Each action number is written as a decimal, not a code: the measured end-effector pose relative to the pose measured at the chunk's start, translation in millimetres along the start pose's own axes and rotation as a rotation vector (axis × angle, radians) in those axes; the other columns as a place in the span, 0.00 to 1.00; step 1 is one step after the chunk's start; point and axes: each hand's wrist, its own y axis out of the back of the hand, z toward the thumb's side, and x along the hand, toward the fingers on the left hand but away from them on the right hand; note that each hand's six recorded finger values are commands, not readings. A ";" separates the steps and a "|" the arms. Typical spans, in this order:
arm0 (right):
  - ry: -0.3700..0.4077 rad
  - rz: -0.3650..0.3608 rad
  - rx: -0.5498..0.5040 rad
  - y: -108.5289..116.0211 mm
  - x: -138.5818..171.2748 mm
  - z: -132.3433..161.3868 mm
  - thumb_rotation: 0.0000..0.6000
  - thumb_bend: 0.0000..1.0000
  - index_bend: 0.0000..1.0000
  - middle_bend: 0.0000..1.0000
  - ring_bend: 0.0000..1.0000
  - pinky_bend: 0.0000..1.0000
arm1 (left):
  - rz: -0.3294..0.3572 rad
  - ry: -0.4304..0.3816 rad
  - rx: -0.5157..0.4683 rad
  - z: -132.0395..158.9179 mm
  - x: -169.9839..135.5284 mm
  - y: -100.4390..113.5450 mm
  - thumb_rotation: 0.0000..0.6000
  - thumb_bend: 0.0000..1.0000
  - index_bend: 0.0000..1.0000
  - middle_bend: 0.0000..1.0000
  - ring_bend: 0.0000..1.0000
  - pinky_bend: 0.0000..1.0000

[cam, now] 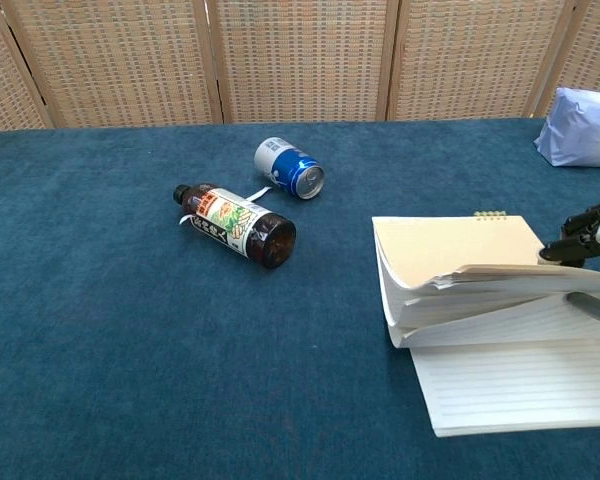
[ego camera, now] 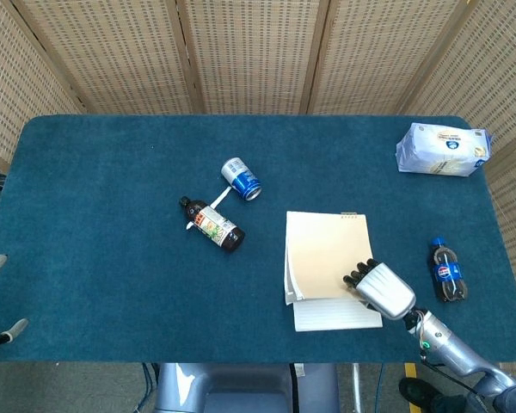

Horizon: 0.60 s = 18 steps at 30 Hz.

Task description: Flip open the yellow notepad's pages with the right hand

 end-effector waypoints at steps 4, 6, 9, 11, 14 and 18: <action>0.033 0.006 -0.021 8.7 10.8 9.8 1.00 0.65 0.66 0.66 0.51 0.56 | 0.001 -0.001 0.000 -0.1 -0.4 0.2 1.00 0.00 0.00 0.00 0.00 0.00; 0.046 0.005 -0.033 13.8 15.8 14.6 1.00 0.65 0.66 0.66 0.51 0.56 | 0.001 -0.001 -0.001 -0.1 -0.4 0.2 1.00 0.00 0.00 0.00 0.00 0.00; 0.065 -0.001 -0.047 23.0 22.5 21.2 1.00 0.65 0.66 0.66 0.51 0.56 | -0.001 -0.001 0.000 0.0 -0.2 -0.2 1.00 0.00 0.00 0.00 0.00 0.00; 0.077 -0.004 -0.049 28.6 26.1 24.1 1.00 0.65 0.66 0.66 0.51 0.56 | -0.001 -0.001 0.000 0.1 0.0 -0.4 1.00 0.00 0.00 0.00 0.00 0.00; 0.104 -0.009 -0.043 36.5 31.4 29.4 1.00 0.65 0.66 0.66 0.51 0.56 | -0.001 0.000 0.000 0.1 -0.1 -0.3 1.00 0.00 0.00 0.00 0.00 0.00; 0.122 -0.007 -0.038 41.4 33.3 33.0 1.00 0.65 0.66 0.66 0.51 0.56 | 0.000 0.001 0.000 -0.1 -0.1 -0.2 1.00 0.00 0.00 0.00 0.00 0.00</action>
